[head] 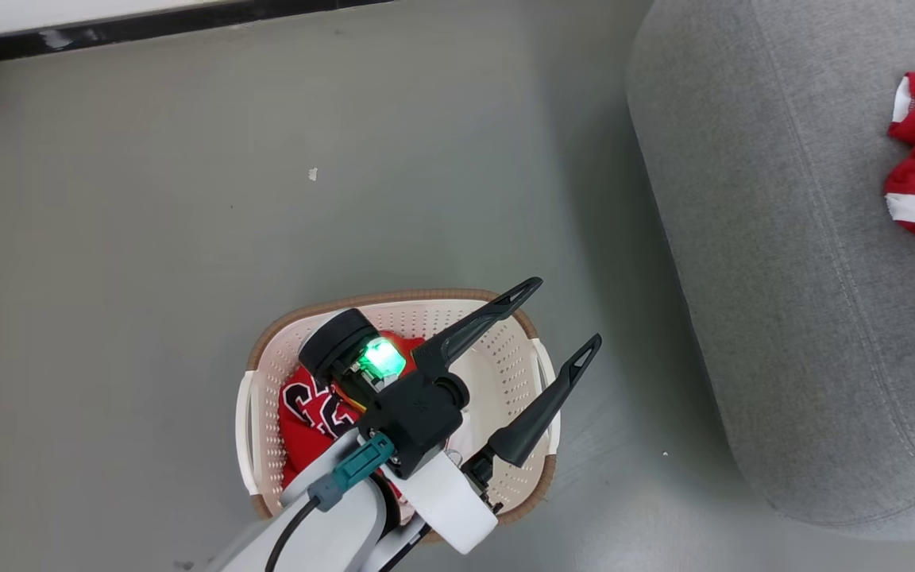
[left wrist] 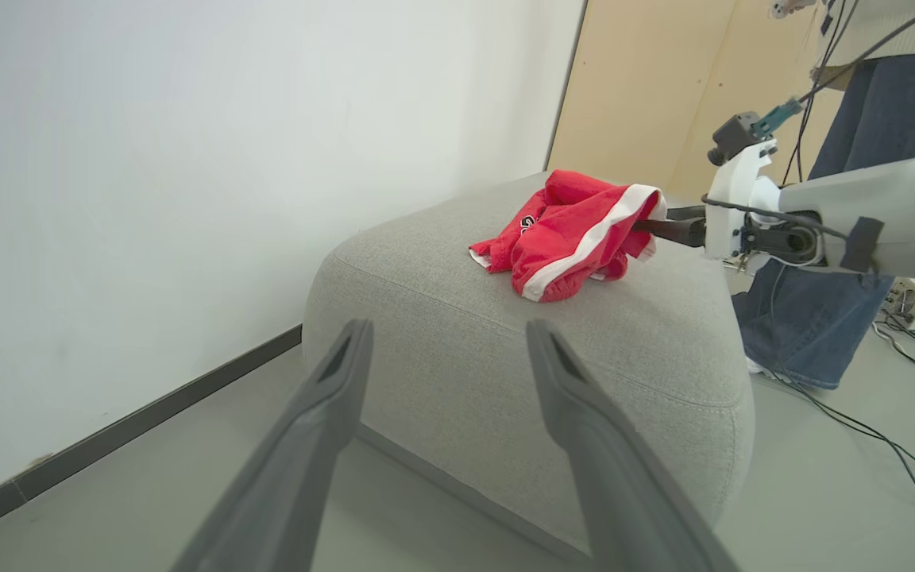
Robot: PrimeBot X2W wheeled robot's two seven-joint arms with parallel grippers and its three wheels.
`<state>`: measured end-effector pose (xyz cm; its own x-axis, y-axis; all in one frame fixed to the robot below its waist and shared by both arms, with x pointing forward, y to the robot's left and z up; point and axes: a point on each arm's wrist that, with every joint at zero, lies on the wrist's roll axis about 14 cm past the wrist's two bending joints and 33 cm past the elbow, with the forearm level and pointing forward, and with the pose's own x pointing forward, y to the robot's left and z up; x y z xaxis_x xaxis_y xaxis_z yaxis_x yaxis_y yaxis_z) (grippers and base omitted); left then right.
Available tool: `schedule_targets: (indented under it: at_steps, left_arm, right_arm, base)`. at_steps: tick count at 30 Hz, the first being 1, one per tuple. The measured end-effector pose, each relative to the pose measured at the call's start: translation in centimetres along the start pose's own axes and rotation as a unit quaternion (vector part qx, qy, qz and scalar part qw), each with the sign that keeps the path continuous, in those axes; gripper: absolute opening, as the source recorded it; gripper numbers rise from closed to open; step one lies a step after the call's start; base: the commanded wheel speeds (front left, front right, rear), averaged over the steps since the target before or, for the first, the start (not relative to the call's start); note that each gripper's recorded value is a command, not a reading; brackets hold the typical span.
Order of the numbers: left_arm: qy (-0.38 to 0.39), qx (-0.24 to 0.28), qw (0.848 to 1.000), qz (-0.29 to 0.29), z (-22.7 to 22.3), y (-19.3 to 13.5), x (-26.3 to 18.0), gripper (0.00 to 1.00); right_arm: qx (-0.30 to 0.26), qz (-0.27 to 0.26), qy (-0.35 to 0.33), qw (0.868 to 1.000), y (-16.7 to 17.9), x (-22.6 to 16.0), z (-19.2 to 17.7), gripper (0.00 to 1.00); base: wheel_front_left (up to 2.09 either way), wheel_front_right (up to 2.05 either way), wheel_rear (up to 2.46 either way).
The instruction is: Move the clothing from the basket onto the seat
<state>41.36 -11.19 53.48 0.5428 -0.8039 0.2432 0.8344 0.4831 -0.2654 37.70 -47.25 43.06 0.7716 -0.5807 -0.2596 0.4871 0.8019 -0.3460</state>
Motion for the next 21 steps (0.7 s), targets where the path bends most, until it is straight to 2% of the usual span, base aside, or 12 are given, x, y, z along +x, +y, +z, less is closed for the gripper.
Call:
schedule_targets:
  at_steps: [13,21]
  left_arm:
    - [-0.011,-0.011,1.000,-0.025,0.2,-1.7,0.9,1.00]
    - [-0.030,0.005,0.999,-0.019,1.5,-1.4,1.1,1.00]
  right_arm:
    - [-0.014,-0.002,-0.043,0.999,-1.9,-2.5,1.9,1.00]
    - [-0.021,0.009,-0.117,0.993,-2.2,-3.5,6.5,1.00]
  base:
    - [0.00,0.00,0.00]
    - [0.00,0.00,0.00]
